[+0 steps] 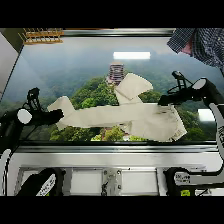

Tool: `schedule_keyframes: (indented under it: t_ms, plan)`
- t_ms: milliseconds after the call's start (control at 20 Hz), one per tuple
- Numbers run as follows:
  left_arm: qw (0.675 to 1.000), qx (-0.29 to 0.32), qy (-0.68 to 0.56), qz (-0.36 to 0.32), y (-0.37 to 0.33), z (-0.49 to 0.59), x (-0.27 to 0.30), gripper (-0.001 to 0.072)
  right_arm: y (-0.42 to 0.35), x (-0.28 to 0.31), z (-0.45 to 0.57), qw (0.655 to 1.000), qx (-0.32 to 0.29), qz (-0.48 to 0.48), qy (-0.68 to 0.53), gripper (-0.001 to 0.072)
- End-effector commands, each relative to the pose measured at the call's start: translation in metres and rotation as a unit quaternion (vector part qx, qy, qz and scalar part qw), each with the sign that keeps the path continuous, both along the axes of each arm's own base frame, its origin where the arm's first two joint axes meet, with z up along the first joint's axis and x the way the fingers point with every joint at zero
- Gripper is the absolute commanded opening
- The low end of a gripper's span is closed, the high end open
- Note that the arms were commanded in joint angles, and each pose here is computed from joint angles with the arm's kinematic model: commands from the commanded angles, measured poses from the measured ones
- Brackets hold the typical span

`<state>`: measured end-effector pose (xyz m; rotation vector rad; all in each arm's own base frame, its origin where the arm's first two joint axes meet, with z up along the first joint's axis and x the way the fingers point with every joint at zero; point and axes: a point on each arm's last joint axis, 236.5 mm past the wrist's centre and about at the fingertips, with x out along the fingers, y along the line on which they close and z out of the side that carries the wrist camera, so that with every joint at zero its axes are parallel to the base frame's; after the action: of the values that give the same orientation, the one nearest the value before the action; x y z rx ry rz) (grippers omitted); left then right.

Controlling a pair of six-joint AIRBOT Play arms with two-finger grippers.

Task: Fold the clothes and pants, and hang the long-sleeved shirts on hangers.

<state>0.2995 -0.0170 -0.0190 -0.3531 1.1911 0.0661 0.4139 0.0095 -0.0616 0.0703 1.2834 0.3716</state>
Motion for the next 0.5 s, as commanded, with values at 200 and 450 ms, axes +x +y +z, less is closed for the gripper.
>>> schedule_keyframes:
  t_ms: [200,450]
  plan:
    - [0.998,0.011,-0.056,0.017,0.015,0.034,0.028,0.0007,0.0,0.008,0.021,0.997,-0.059,0.033,-0.021,0.0029]
    - [0.945,0.047,-0.318,0.066,0.055,0.258,0.069,0.0007,-0.004,0.02,0.22,0.965,-0.092,0.016,-0.245,0.0029]
